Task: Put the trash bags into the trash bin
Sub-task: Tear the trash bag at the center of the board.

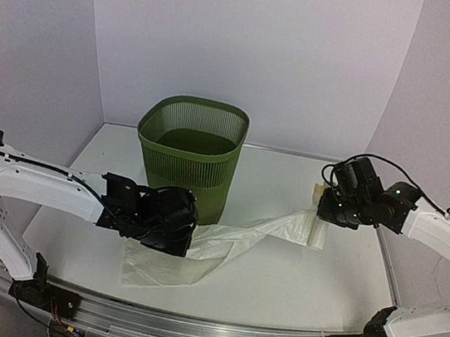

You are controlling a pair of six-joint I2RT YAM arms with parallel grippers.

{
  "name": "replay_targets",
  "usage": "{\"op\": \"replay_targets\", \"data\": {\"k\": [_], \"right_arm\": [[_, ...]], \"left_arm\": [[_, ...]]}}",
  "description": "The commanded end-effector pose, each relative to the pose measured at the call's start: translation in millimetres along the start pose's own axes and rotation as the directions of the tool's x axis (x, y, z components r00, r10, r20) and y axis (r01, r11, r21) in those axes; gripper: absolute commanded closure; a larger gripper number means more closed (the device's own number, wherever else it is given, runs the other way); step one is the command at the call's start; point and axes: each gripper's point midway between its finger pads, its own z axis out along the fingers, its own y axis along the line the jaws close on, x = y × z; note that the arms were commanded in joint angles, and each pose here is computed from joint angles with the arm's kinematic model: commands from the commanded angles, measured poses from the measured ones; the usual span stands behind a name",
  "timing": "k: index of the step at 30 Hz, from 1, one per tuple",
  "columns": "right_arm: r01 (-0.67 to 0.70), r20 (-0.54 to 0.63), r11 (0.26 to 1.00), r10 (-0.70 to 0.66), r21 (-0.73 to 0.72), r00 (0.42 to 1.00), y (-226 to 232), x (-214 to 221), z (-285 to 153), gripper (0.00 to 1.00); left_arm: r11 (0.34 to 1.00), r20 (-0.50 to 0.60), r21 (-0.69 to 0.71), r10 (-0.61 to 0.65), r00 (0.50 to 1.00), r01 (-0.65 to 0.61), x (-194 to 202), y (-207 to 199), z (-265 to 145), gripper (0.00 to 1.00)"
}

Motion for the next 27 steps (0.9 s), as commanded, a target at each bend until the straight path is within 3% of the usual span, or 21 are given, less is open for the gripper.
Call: {"op": "replay_targets", "data": {"k": [1, 7, 13, 19, 27], "right_arm": [[0.048, 0.058, 0.991, -0.055, 0.126, 0.997, -30, -21, -11, 1.00], [0.144, 0.070, 0.958, -0.166, 0.247, 0.984, -47, -39, -18, 1.00], [0.272, -0.023, 0.958, -0.271, 0.089, 0.962, -19, -27, -15, 1.00], [0.304, 0.059, 0.917, -0.330, 0.259, 0.942, -50, -51, -30, 1.00], [0.287, 0.049, 0.876, -0.330, 0.387, 0.943, -77, -69, -24, 1.00]], "left_arm": [[0.969, -0.077, -0.244, 0.006, 0.997, -0.025, 30, 64, 5, 1.00], [0.945, -0.060, -0.327, -0.037, 0.997, 0.015, 34, 84, -1, 1.00], [0.946, -0.018, -0.324, -0.041, 0.999, 0.033, 24, 84, -7, 1.00], [0.874, -0.001, -0.482, -0.076, 0.997, 0.066, 23, 122, -16, 1.00], [0.844, 0.052, -0.515, -0.143, 0.988, 0.149, 18, 149, -35, 1.00]]}}
